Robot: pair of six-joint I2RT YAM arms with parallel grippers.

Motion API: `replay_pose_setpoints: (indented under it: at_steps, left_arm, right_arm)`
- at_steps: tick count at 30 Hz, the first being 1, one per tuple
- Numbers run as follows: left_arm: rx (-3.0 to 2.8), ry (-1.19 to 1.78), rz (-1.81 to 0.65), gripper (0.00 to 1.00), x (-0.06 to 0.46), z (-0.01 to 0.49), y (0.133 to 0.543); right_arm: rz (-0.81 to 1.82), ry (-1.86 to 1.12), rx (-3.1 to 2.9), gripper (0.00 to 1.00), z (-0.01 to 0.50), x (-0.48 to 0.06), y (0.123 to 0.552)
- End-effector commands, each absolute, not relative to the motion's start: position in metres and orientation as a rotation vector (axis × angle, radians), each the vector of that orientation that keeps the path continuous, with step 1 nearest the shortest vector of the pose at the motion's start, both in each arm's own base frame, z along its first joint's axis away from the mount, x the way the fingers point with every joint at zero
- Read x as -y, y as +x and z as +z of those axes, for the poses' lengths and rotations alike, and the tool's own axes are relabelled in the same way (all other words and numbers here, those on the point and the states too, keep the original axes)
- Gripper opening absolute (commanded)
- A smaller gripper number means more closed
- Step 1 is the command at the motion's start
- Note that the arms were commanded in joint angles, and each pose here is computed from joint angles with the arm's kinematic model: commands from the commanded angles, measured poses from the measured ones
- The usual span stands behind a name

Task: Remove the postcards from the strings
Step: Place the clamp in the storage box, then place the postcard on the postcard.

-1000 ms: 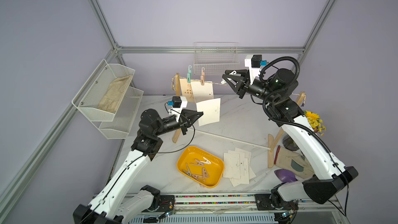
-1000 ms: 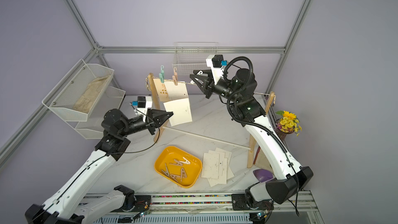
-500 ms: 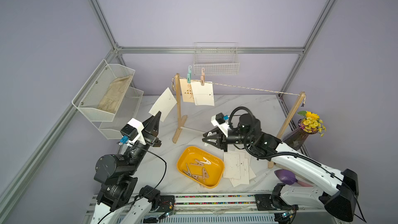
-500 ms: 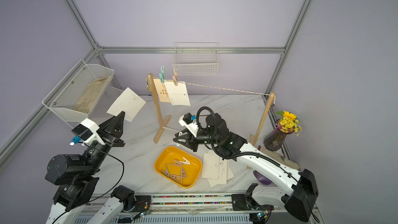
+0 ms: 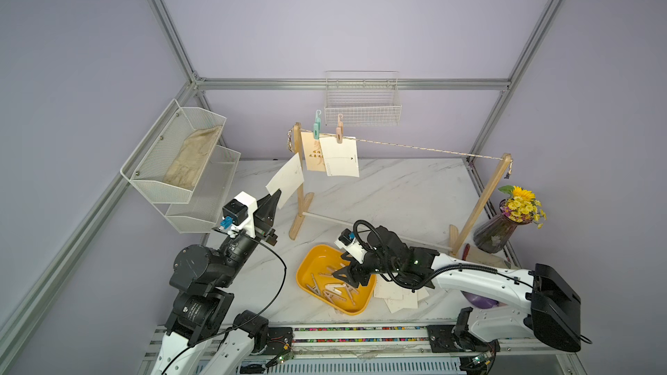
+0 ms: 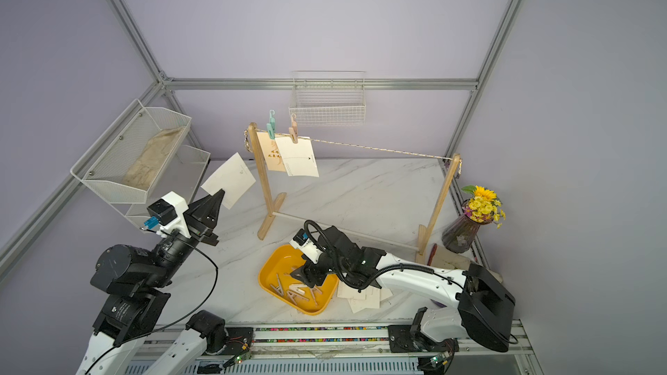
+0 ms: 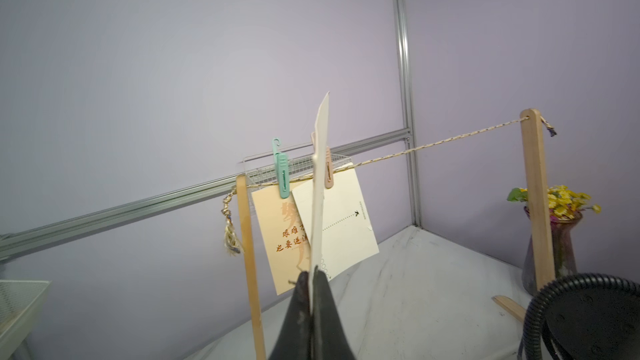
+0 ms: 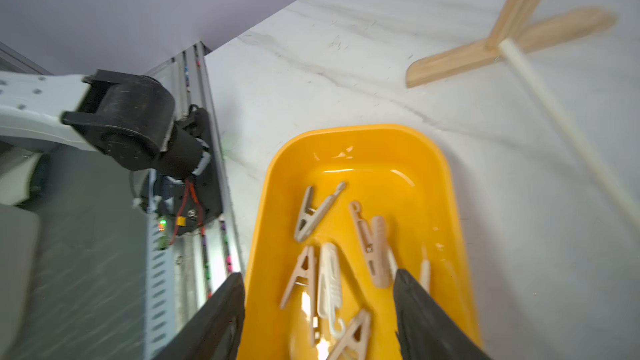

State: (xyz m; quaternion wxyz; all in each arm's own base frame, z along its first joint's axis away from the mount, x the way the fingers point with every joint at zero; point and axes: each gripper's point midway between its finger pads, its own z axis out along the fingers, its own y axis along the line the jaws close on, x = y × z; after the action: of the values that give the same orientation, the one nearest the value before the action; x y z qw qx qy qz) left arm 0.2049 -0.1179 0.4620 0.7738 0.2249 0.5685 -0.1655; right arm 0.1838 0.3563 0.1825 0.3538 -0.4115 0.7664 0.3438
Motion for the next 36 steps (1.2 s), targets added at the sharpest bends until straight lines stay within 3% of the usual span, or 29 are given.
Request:
replay_pose_setpoints:
  at_steps: [1,9,15,23,29,36]
  left_arm:
    - [-1.182,0.662,-0.525,0.00,0.149,0.479,0.182]
    - [-1.233,0.899,-0.856,0.00,0.200,0.461,0.174]
    - [-1.381,1.038,-1.032,0.00,0.243,0.428,0.172]
    - [-1.787,1.056,-1.329,0.00,0.339,0.342,0.173]
    - [-2.141,0.987,-1.446,0.00,0.399,0.263,0.181]
    - [-2.359,1.018,-1.729,0.00,0.453,0.223,0.172]
  right_arm:
    - [0.763,-0.840,-1.866,0.77,0.244,-0.326,0.217]
    - [0.563,-0.450,-1.693,0.78,0.341,-0.229,0.237]
    - [0.729,-0.566,-1.332,0.78,0.443,-0.197,0.168]
    - [0.780,-0.595,-0.988,0.78,0.530,-0.162,0.113]
    - [0.780,-0.600,-0.854,0.78,0.561,-0.161,0.101]
    - [0.768,-0.630,-0.845,0.78,0.565,-0.172,0.106]
